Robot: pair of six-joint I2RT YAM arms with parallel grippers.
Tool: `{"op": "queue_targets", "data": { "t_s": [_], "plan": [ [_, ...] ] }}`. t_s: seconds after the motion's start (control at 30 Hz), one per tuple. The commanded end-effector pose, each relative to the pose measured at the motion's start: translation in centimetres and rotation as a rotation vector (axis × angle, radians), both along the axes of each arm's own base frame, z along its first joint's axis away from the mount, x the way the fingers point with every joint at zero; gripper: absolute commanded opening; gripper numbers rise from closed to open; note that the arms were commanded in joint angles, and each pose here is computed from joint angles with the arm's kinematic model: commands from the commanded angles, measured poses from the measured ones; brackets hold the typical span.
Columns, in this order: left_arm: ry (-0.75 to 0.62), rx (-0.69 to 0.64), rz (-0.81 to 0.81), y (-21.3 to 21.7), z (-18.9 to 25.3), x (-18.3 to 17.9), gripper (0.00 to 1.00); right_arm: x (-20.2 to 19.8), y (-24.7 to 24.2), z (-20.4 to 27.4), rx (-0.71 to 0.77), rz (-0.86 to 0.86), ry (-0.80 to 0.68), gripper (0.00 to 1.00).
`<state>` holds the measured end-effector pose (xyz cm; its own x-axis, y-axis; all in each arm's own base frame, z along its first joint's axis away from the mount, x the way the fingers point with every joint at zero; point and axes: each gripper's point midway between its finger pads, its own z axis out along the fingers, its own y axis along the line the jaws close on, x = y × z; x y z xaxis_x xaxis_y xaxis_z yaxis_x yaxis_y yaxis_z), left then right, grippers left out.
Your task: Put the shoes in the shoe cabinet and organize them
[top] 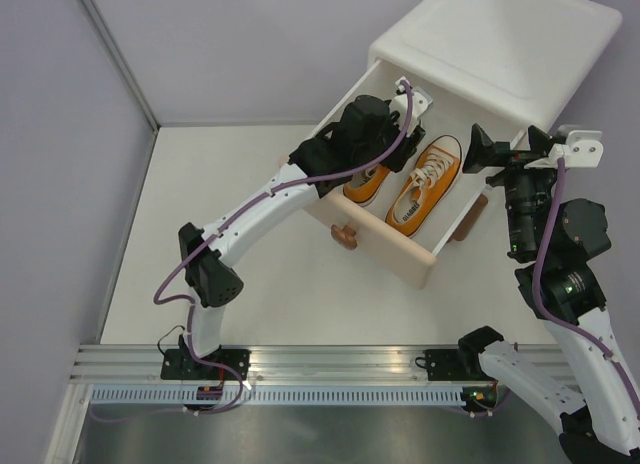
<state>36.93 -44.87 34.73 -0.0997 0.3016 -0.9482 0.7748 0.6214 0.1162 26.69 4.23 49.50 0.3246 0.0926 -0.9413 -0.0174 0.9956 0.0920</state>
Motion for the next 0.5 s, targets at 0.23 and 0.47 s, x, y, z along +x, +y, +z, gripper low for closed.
{"op": "queue_targets", "data": {
  "t_s": [0.23, 0.47],
  "plan": [
    [-0.047, -0.135, -0.034, 1.0, 6.3, -2.6, 0.83, -0.9, -0.1, 1.7, 0.017, 0.010, -0.051, 0.98],
    [-0.076, -0.204, 0.032, 3.0, 9.6, -2.9, 1.00, -1.5, -0.1, 2.3, 0.018, 0.028, -0.065, 0.98]
  ]
}}
